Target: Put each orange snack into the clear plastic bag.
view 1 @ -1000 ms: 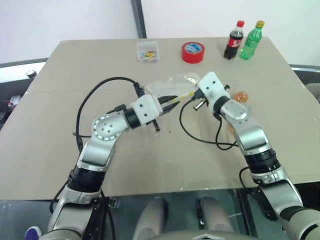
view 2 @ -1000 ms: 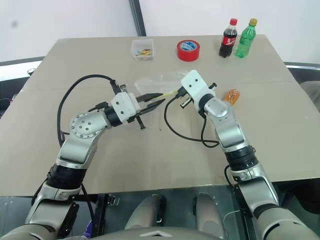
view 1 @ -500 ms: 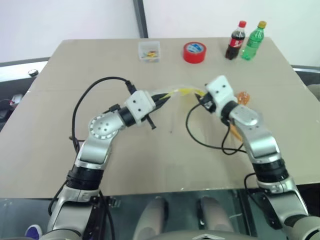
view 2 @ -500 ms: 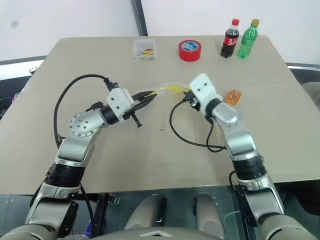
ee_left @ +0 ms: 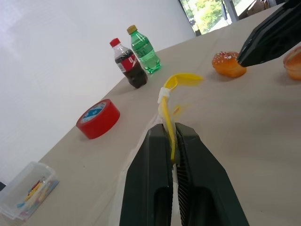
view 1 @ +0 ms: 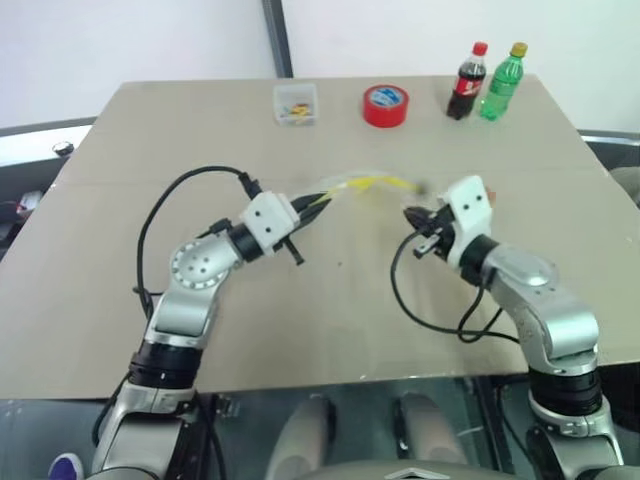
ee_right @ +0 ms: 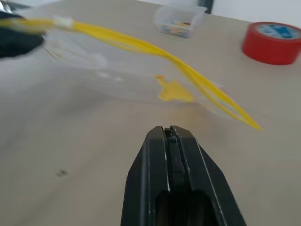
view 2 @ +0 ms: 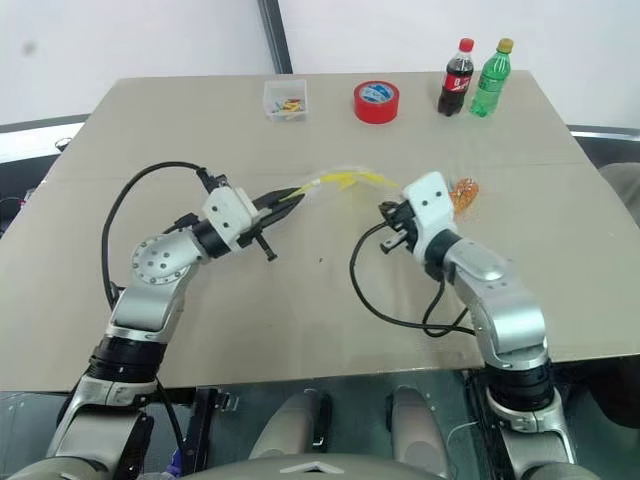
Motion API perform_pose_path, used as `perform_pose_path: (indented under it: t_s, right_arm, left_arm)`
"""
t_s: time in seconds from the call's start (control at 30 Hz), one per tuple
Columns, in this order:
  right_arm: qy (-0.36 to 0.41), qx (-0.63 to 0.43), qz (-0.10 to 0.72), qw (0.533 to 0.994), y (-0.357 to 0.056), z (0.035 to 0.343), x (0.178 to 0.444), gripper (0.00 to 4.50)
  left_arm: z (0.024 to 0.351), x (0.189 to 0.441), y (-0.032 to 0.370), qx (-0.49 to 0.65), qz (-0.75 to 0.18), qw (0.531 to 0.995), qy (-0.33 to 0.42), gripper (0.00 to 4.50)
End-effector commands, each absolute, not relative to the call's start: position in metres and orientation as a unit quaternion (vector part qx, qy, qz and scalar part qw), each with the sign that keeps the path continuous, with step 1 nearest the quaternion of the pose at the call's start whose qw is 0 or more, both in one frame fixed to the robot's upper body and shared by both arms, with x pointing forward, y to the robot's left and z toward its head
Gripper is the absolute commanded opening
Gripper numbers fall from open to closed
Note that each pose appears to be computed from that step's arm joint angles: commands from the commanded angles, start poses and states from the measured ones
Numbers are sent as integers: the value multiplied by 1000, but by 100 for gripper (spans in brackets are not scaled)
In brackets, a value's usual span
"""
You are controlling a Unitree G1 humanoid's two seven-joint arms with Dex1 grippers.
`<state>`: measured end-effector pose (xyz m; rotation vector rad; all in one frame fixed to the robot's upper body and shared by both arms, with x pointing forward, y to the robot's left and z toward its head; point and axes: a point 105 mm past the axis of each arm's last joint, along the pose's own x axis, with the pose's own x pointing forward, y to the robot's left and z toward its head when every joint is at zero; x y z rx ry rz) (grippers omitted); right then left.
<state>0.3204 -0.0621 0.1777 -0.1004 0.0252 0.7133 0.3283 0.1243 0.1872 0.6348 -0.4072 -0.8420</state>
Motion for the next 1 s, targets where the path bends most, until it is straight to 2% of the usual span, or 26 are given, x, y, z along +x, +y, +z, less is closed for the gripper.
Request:
perform_pose_path:
  t_s: [0.03, 0.4, 1.0]
  right_arm:
    - [-10, -20, 360, 933, -50, 195, 322, 6]
    - [-19, 16, 380, 925, -31, 208, 331, 6]
    - [-3, 19, 404, 915, -16, 201, 330, 6]
  left_arm:
    - [195, 323, 127, 310, -401, 835, -214, 0]
    - [193, 314, 131, 311, -407, 833, -211, 0]
    - [194, 309, 127, 303, -418, 830, -213, 0]
